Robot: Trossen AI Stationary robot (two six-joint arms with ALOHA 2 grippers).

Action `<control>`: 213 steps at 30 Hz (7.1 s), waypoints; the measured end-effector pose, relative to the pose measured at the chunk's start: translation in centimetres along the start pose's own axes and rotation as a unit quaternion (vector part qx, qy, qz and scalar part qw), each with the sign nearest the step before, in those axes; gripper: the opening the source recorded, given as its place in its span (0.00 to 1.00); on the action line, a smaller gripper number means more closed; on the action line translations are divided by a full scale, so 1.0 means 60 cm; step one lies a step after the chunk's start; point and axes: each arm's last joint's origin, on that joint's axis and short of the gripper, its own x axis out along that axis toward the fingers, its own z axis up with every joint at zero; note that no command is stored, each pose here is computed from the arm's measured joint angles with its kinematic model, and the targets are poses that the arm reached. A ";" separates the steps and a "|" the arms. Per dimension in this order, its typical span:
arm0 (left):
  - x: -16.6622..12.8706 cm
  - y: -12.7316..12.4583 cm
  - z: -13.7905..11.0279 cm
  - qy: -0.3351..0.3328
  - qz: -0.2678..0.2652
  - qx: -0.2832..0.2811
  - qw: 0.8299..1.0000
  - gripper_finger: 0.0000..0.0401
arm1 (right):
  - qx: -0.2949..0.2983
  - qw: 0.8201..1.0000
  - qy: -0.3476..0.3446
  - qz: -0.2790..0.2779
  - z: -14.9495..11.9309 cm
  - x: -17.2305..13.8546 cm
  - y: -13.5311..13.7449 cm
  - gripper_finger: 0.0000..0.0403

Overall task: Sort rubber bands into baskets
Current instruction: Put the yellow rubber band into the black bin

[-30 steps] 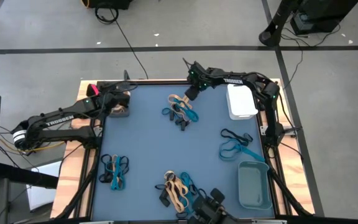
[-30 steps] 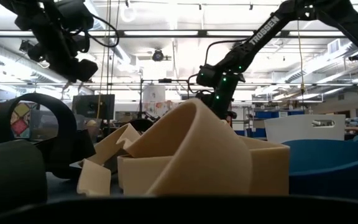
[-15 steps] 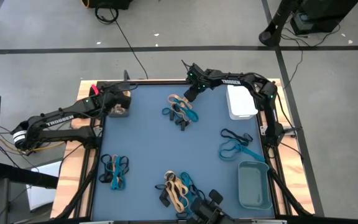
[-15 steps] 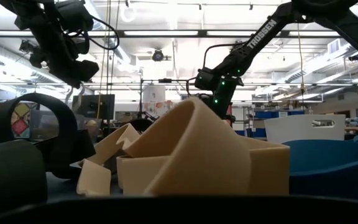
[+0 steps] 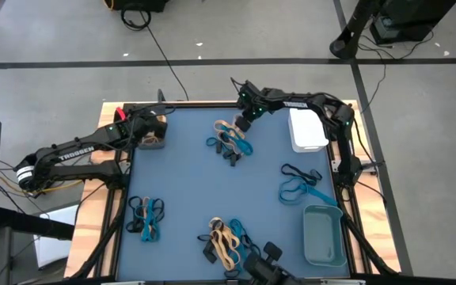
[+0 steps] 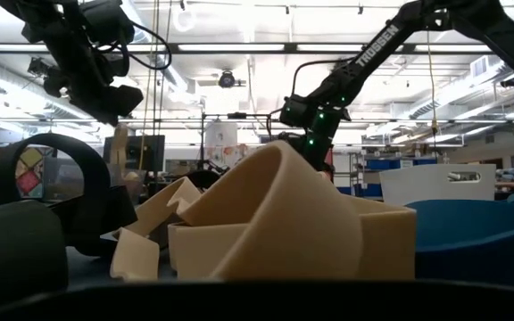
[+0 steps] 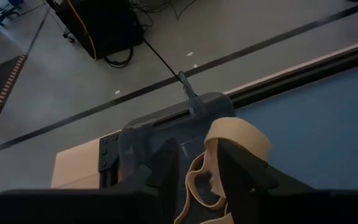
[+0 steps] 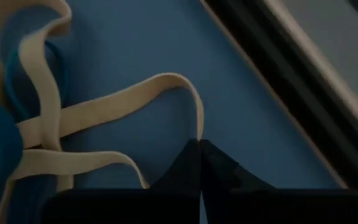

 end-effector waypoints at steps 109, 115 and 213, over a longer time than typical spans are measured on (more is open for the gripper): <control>0.042 -0.196 0.065 -0.216 -0.434 0.058 0.873 0.01 | -0.202 0.965 -0.166 0.006 -0.004 -0.188 0.235 0.25; 0.016 -0.181 0.089 -0.242 -0.474 0.036 0.846 0.00 | -0.180 0.965 -0.187 0.036 -0.037 -0.133 0.210 0.40; 0.142 -0.112 0.021 0.154 -0.076 0.171 0.970 0.56 | -0.297 0.936 -0.102 0.158 -0.114 0.013 0.353 0.36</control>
